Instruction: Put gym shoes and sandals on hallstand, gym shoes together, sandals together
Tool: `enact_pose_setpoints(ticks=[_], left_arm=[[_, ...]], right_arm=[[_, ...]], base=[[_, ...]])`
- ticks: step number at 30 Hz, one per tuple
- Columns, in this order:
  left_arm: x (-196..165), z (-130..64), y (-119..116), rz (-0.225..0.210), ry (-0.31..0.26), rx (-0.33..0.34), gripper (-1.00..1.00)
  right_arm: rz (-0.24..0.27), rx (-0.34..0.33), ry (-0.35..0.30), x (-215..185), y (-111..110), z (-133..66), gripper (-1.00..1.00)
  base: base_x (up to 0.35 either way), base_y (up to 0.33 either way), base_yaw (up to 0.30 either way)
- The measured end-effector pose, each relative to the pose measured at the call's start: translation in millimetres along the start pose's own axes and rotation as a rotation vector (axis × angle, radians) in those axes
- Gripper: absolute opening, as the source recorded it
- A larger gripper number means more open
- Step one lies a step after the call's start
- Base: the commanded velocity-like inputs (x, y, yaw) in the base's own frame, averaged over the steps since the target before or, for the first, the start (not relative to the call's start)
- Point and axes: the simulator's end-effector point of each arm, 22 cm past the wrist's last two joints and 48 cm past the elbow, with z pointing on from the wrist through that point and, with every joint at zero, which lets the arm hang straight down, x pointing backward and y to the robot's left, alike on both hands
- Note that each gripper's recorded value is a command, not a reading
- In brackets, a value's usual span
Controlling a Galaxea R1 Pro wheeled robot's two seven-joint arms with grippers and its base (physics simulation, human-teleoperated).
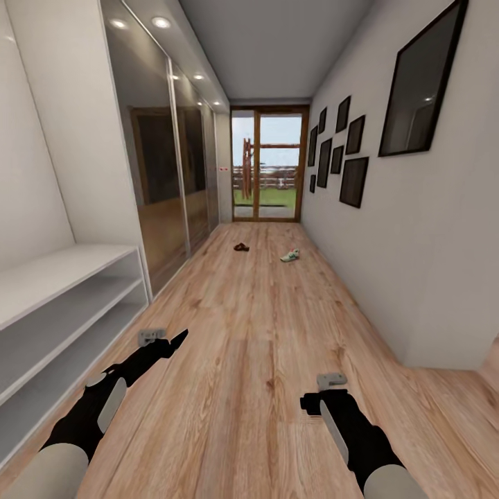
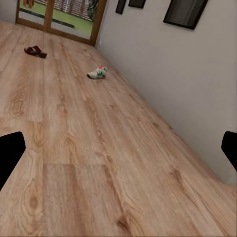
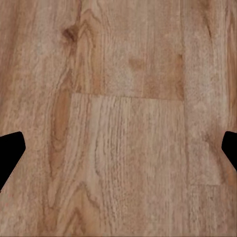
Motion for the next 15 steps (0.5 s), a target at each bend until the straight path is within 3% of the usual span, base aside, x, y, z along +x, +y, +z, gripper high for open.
enact_pose_setpoints(ticks=[15], left_arm=[[0.0,0.0,0.0,0.0,0.0,0.0,1.0]], right_arm=[[-0.002,0.002,-0.004,-1.2,0.1,-0.3,1.0]], base=[[0.349,-0.085,0.0]])
